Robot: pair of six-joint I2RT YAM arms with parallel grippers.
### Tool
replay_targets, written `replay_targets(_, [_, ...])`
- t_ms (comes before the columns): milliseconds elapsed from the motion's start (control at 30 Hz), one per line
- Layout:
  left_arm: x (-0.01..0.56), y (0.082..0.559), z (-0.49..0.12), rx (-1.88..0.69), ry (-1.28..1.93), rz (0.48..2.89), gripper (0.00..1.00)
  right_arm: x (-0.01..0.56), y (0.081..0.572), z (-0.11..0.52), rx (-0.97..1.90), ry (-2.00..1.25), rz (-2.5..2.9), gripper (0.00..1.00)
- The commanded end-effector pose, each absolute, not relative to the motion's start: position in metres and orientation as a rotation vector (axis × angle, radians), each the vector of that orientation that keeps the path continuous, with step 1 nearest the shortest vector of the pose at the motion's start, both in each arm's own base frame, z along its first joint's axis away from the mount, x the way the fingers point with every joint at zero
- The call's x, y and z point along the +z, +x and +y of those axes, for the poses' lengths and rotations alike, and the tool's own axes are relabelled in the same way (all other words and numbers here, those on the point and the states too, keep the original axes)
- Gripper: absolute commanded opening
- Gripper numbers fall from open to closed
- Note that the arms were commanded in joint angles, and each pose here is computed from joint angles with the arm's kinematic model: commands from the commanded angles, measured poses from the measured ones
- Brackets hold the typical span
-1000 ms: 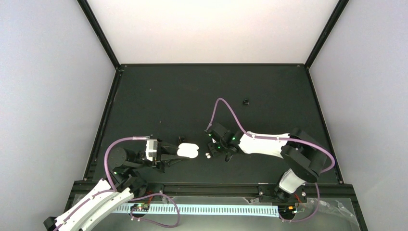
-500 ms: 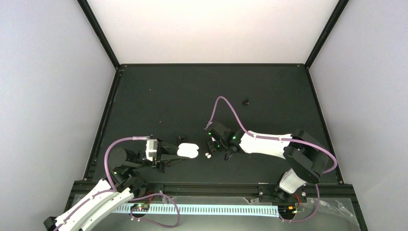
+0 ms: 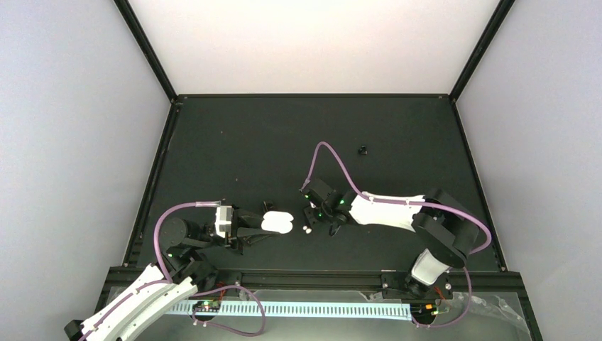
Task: Insert the wireless bluetooth earbuds into the charging case
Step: Pick up the earbud from the center of the board.
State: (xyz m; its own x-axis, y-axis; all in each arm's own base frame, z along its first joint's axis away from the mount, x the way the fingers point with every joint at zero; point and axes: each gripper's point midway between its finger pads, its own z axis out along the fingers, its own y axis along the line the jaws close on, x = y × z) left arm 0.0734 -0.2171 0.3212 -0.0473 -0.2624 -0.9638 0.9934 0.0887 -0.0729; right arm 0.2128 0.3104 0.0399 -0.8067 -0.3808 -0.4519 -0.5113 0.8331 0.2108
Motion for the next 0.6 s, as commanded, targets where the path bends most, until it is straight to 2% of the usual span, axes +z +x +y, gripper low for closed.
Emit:
replay_targets(0, [0.336,0.066,-0.214,-1.297,0.925,1.049,0.02,0.039,0.216,0.312,0.450,-0.676,2.612,0.45])
replay_targets(567, [0.335,0.066,-0.214,-1.302,0.926,1.049,0.02,0.023,0.192,0.318,0.425,-0.781,2.648,0.44])
